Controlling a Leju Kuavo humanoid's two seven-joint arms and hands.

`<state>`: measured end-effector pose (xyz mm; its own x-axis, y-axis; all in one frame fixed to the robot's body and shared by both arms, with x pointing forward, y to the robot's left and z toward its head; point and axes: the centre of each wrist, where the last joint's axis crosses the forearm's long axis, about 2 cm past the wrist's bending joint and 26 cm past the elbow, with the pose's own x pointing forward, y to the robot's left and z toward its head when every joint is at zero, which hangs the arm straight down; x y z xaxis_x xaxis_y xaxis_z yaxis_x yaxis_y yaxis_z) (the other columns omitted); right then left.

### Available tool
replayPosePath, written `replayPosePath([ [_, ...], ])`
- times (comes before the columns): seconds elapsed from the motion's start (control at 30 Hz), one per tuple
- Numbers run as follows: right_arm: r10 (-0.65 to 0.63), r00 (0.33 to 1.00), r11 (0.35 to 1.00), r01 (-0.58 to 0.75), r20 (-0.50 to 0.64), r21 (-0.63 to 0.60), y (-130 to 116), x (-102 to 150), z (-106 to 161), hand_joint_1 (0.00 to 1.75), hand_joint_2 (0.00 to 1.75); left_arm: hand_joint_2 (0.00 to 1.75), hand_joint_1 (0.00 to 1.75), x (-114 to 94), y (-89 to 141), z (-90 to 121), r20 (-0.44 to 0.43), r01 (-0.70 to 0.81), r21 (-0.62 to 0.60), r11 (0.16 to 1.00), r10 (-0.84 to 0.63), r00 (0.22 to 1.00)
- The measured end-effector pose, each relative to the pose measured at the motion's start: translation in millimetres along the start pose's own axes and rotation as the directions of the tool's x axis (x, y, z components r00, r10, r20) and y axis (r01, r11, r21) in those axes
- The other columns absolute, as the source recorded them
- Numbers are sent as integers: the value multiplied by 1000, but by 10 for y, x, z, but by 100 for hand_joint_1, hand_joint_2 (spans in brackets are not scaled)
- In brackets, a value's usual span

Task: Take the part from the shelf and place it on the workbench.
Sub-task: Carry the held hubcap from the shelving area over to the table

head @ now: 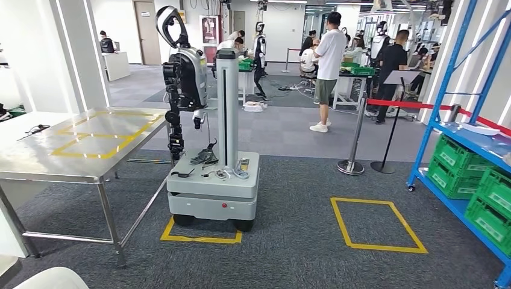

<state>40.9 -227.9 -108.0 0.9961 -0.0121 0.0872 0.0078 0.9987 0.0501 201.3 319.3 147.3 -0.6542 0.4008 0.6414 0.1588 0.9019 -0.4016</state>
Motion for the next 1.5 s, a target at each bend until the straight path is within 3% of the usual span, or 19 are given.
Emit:
replayPosePath([
  [0.4, -39, 999, 999, 39, 12, 15, 23, 17, 2, 0, 0, 175, 175, 150, 6, -360, 84, 49, -46, 998, -45, 995],
  [1.0, -5, 1000, 1000, 5, 9, 23, 80, -5, 6, 0, 0, 175, 175, 417, 240, -115, 117, 171, 113, 979, -184, 976],
  [1.5, -16, 1000, 999, 16, 6, 35, 91, -5, 7, 0, 0, 175, 175, 418, 318, -110, 129, 143, 142, 980, -161, 979],
])
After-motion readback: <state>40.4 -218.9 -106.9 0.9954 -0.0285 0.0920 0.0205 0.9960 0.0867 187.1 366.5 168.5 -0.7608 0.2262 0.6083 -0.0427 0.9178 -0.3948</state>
